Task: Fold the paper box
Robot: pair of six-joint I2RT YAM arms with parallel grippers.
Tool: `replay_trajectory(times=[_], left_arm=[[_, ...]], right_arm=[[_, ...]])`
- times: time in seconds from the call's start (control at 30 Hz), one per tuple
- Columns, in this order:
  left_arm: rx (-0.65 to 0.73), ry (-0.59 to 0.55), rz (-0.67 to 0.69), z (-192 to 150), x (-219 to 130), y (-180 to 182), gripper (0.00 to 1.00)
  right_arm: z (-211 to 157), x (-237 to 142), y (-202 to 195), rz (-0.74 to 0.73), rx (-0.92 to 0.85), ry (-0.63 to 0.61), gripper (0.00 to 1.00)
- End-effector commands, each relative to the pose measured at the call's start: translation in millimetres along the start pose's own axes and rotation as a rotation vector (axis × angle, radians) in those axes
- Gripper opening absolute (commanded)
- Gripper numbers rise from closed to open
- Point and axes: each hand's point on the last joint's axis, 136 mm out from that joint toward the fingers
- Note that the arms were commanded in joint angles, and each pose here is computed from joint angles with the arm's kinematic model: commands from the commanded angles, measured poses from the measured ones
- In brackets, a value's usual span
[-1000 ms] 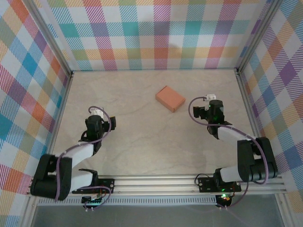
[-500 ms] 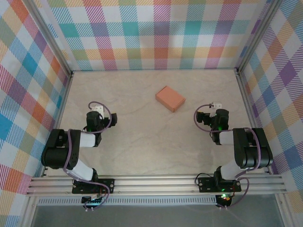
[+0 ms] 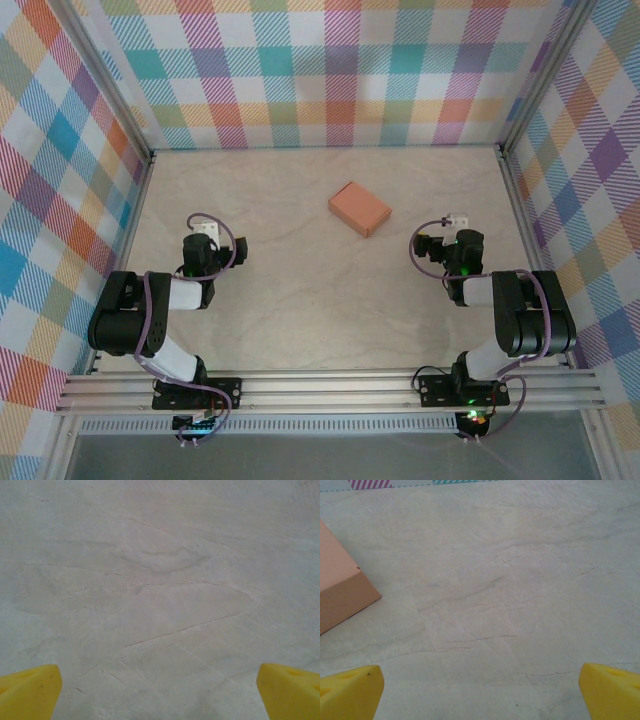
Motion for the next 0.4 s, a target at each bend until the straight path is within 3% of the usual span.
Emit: replay_trajectory(times=[0.0,0.37], left_arm=[[0.012,-0.053,-0.004,17.5,1.3,-3.9,1.0],[0.011,-0.055,-0.002,18.0,1.2,-3.4,1.0]], right_arm=[[18.3,0.2,2.3,0.019,0.011,-0.061,1.0],[18.8,-0.6,2.0,0.018,0.008,-0.066,1.0]])
Point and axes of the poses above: each hand's point on the last joint's axis, 136 mm out from that joint toward the fingers, its own x axis out along the fingers, its own y axis along the line the jaws close on, z = x × y, and after that the axes turned 1 degree about -x, right-handed
